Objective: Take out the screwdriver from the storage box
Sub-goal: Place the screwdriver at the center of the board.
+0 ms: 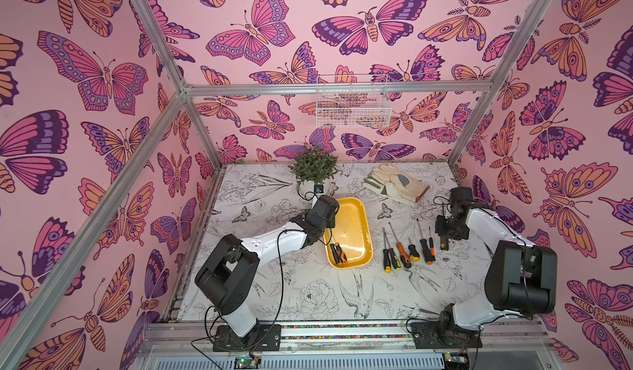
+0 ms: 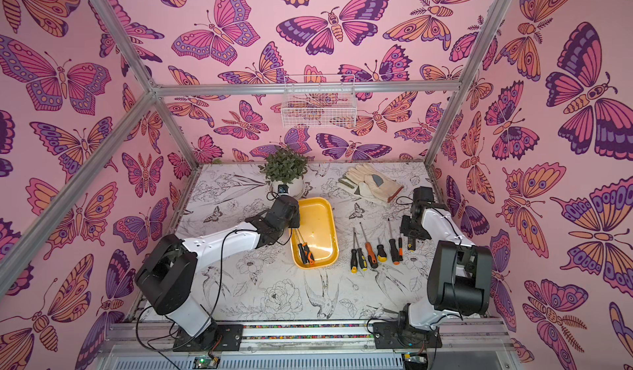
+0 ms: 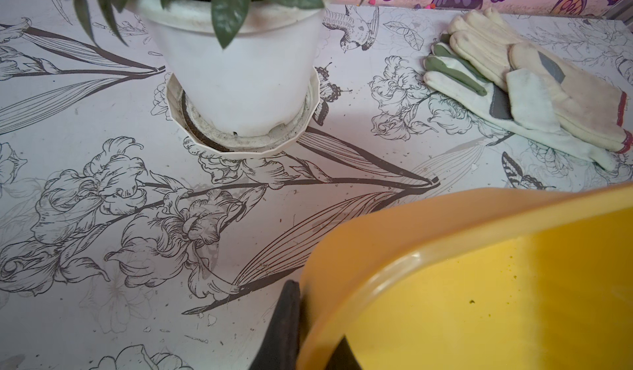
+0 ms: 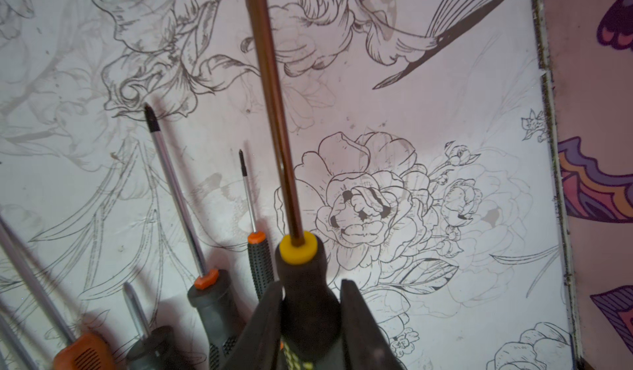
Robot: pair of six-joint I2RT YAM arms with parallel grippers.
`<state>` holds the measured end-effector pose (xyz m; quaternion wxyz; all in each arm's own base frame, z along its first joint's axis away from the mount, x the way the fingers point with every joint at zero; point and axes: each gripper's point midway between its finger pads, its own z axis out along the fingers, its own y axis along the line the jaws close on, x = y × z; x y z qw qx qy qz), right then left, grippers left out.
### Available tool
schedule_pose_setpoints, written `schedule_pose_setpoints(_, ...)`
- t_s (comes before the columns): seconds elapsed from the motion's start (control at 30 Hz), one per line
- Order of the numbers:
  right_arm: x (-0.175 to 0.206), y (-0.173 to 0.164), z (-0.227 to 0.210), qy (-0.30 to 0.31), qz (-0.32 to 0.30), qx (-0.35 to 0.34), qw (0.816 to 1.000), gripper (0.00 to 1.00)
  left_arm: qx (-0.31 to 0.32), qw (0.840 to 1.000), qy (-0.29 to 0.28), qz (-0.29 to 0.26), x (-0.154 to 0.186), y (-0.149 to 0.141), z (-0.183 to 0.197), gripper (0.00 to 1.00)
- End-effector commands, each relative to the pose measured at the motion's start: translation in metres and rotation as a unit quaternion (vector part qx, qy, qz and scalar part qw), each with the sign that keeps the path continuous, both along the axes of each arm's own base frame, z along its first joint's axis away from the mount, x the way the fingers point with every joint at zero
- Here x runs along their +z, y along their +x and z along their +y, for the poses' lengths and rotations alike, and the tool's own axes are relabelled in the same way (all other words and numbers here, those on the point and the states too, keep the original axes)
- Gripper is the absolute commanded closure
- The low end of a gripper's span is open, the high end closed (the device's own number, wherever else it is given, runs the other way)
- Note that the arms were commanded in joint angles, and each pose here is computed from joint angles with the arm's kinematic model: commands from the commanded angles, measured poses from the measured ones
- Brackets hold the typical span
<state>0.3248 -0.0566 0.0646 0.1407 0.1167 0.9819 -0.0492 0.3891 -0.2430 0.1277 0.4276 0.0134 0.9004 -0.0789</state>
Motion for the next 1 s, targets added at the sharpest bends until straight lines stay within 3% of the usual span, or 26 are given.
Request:
schedule_pose_setpoints(0.0, -0.011, -0.004, -0.006, -0.001, 0.018, -0.005, 1.000, 1.00, -0.003, 1.000, -0.007, -0.006, 0.008, 0.003, -0.001, 1.00)
schedule_pose_setpoints(0.97, -0.046, -0.005, 0.007, 0.050, 0.074, 0.006, 0.996, 0.99, 0.000, 1.000, -0.015, -0.008, 0.009, 0.003, 0.004, 1.00)
